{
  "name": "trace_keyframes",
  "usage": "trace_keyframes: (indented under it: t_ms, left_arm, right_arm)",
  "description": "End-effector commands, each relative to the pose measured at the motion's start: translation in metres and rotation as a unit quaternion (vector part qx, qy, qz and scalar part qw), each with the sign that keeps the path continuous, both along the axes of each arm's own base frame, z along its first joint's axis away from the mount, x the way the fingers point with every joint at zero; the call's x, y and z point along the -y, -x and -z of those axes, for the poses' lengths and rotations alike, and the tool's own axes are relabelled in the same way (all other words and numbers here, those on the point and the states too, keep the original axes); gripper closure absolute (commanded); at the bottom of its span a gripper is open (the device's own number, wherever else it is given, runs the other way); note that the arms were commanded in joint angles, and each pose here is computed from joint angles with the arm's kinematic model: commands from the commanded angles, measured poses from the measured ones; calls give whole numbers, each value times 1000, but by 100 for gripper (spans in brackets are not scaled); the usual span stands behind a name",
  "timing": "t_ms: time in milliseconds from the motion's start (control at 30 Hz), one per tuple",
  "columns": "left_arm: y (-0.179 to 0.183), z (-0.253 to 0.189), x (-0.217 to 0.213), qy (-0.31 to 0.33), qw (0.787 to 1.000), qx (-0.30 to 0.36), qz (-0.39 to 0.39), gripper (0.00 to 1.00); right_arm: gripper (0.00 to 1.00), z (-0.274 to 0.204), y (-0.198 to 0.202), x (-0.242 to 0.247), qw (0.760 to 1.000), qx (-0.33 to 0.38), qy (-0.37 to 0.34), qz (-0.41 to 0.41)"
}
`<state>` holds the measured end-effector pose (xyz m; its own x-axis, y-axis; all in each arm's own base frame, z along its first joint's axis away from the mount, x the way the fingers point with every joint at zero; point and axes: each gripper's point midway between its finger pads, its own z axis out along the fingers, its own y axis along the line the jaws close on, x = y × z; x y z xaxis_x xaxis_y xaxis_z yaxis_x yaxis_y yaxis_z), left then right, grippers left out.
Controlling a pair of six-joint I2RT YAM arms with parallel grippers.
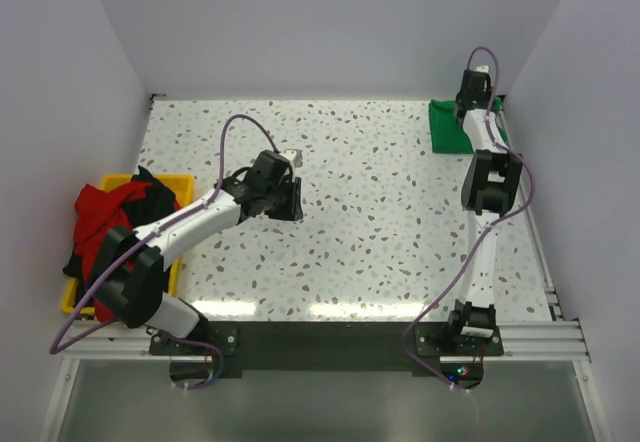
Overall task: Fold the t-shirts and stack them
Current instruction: Neatly place the folded tshirt to the corner, then reset both grippers
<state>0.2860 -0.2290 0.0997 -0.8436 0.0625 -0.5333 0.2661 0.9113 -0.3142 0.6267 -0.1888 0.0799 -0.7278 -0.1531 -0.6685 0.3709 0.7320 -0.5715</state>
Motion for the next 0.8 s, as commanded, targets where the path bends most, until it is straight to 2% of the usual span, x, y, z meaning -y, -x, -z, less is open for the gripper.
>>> trace_keyframes:
  t_ms: [0, 33, 67, 167, 333, 400, 433, 500, 533, 600, 633, 667, 700, 733, 767]
  left_arm:
    - [-11, -15, 9, 23, 999, 29, 13, 66]
    - [-10, -14, 9, 25, 999, 25, 11, 66]
    - [-9, -13, 10, 27, 999, 23, 10, 66]
    - [-9, -18, 10, 36, 999, 31, 8, 66]
    - [-12, -35, 8, 46, 998, 53, -3, 65]
    - [-13, -44, 5, 47, 997, 68, -11, 64]
    - [-13, -50, 3, 48, 996, 74, -14, 63]
    - [-14, -53, -1, 45, 995, 82, -21, 63]
    - [-14, -54, -3, 42, 995, 84, -25, 63]
    - [-14, -58, -10, 36, 994, 93, -34, 62]
    - [-13, -58, -13, 33, 994, 96, -35, 62]
    - [-11, -64, -15, 37, 993, 102, -37, 62]
    - [-13, -65, -22, 28, 992, 110, -50, 61]
    - [-13, -67, -26, 24, 992, 114, -52, 61]
    - [-12, -69, -29, 23, 991, 119, -55, 60]
  right_arm:
    - [51, -30, -15, -4, 998, 53, -12, -11]
    - [40, -33, -16, -7, 998, 63, -23, -11]
    - [20, -42, -17, -9, 997, 72, -30, -13]
    - [1, -68, -23, -27, 993, 98, -56, -32]
    - [1, -105, -10, -71, 991, 107, -71, -47]
    - [1, -102, 3, -88, 991, 94, -78, -47]
    - [1, -111, 12, -122, 988, 99, -100, -69]
    - [1, -121, 27, -143, 984, 105, -120, -77]
    - [1, -143, 37, -154, 977, 133, -145, -76]
    - [1, -130, 61, -187, 972, 112, -179, -100]
    - [1, -156, 75, -197, 964, 142, -203, -101]
    - [1, -134, 93, -214, 962, 114, -220, -112]
    - [1, -133, 103, -225, 956, 114, -241, -123]
    - [1, -157, 120, -233, 943, 144, -273, -125]
    - [1, -129, 141, -244, 942, 109, -290, -132]
